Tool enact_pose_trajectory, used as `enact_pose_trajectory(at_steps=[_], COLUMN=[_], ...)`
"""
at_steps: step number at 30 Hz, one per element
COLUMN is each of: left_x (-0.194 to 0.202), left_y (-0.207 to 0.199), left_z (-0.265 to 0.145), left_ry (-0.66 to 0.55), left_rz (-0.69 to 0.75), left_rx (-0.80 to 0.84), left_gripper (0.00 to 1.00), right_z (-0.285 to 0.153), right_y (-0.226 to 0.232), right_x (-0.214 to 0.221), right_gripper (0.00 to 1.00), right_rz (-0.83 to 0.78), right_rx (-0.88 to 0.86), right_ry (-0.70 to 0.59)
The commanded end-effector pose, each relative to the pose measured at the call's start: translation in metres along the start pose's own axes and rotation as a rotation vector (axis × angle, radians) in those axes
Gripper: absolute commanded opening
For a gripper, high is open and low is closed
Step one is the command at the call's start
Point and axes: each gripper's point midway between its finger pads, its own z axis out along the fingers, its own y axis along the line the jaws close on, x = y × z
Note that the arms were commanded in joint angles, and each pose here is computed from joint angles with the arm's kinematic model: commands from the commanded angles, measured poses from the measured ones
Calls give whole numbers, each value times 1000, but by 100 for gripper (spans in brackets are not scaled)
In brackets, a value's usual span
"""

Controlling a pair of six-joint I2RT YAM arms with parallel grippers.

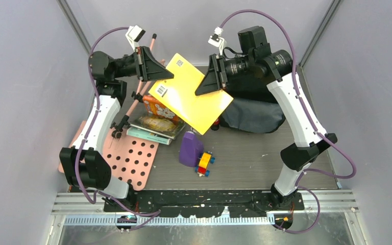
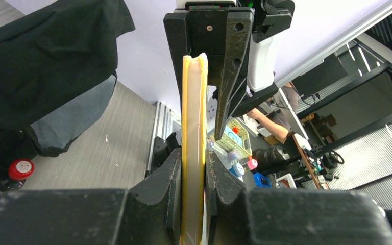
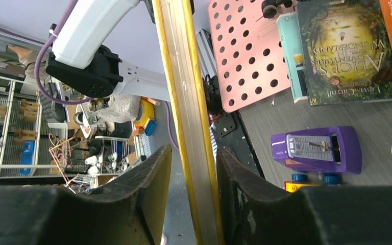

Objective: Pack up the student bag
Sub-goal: Pick up the book from the center of the board, then place the book in the student bag.

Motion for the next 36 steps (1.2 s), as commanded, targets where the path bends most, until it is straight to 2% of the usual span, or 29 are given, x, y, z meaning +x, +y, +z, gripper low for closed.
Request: enact_pose_trajectory(at_steps=[1, 4, 6, 7, 10, 12, 14, 17, 21, 26, 29, 36], left_x=[-21, -22, -25, -26, -28, -27, -22, -9, 9, 43, 48, 51], left_y=[-23, -18, -11, -6, 15, 42, 71, 107, 131, 149, 158, 185], left_z=[6, 12, 14, 14, 14, 12, 7, 2, 11, 48, 66, 113], left_ry=[-71, -72, -89, -100, -144, -187, -213, -217, -191, -43, -23, 43], left_rz=[91, 84, 81, 81, 86, 75, 72, 60, 90, 167, 242, 444], left_rx=[13, 22, 15, 7, -52, -151, -290, -465, -551, -603, -622, -652], left_gripper=[0, 0, 2, 14, 59, 79, 88, 91, 92, 92, 92, 92], right_z=[2, 7, 5, 2, -23, -44, -64, -83, -115, -149, -163, -190], right_y=[29, 30, 21, 18, -1, -18, -35, -60, -79, -83, -87, -103], right_x=[-8, -13, -20, -23, -33, -33, -29, -14, 0, 4, 5, 13], right_gripper=[35, 5, 1, 1, 0, 0, 0, 0, 0, 0, 0, 0], right_rz=[-52, -46, -69, -96, -174, -225, -267, -327, -451, -632, -708, -800], right_rx=[-115, -116, -38, -1, 229, 389, 535, 689, 869, 1015, 1085, 1256], right_ry=[-21, -50, -110, -135, -260, -317, -350, -321, -293, -298, -308, -203])
